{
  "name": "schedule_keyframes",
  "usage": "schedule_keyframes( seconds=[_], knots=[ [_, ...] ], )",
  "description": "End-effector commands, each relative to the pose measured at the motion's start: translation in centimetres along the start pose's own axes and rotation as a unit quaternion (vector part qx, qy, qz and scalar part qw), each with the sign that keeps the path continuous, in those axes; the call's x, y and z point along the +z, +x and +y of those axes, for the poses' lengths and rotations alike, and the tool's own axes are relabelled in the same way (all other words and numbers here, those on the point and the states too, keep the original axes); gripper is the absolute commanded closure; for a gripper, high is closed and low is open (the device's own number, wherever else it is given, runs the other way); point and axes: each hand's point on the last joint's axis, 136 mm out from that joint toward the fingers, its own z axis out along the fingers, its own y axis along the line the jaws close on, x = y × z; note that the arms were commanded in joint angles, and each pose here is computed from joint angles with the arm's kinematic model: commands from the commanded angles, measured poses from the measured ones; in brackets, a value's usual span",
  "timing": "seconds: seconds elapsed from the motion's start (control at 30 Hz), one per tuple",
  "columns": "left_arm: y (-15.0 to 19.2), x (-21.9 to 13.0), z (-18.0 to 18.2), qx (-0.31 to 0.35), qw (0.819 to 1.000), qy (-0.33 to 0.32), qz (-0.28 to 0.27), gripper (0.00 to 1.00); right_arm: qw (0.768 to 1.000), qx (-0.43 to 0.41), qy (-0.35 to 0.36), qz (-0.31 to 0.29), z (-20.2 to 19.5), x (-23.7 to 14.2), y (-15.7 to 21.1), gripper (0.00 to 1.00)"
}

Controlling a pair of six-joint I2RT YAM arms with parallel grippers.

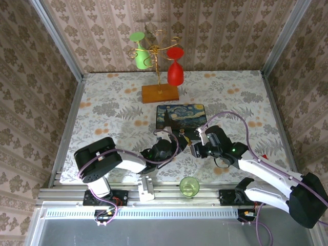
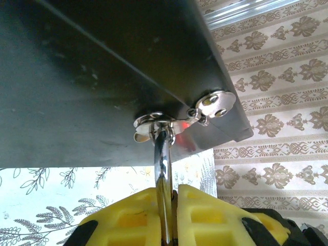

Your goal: Unlock the padlock with the key

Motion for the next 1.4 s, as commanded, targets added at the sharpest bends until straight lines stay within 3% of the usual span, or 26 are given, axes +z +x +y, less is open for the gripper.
schedule_keyframes(
  seconds=[0.0,0.37,0.57,0.67,0.97,1.07,1.23,1.37],
  knots=[
    [-0.7,-0.4,-2.6,-0.012,0.999,0.049,-0.010,1.00,0.999,-0.043,0.012,-0.021,0.3,0.0,-1.9,0.62],
    [-0.8,-0.8,-2.9,-0.013,0.998,0.054,-0.014,1.00,0.991,-0.110,0.071,-0.021,0.7,0.4,-2.2,0.64],
    [-1.0,-1.0,-2.8,-0.006,0.999,0.050,-0.015,1.00,0.995,-0.093,0.041,-0.001,1.3,0.9,-0.5,0.64],
    [-1.3,-1.3,-3.0,-0.005,0.999,0.050,-0.018,1.00,0.996,-0.079,0.043,0.012,1.2,1.0,0.1,0.69],
    [-1.5,-1.6,-3.6,0.012,0.999,0.050,-0.016,1.00,0.997,-0.067,0.031,-0.021,1.3,0.6,-0.3,0.60],
    [-1.4,-1.6,-3.8,0.021,0.998,0.050,-0.013,1.00,0.996,-0.075,0.043,-0.017,1.3,1.2,-1.1,0.65],
    [-0.9,-1.8,-3.8,0.026,0.998,0.048,-0.002,1.00,0.994,-0.081,0.037,-0.063,2.0,1.3,-3.5,0.78],
    [-0.4,-1.7,-3.8,0.024,0.999,0.046,0.007,1.00,0.992,-0.087,0.041,-0.082,2.0,1.0,-4.3,0.82]
  ],
)
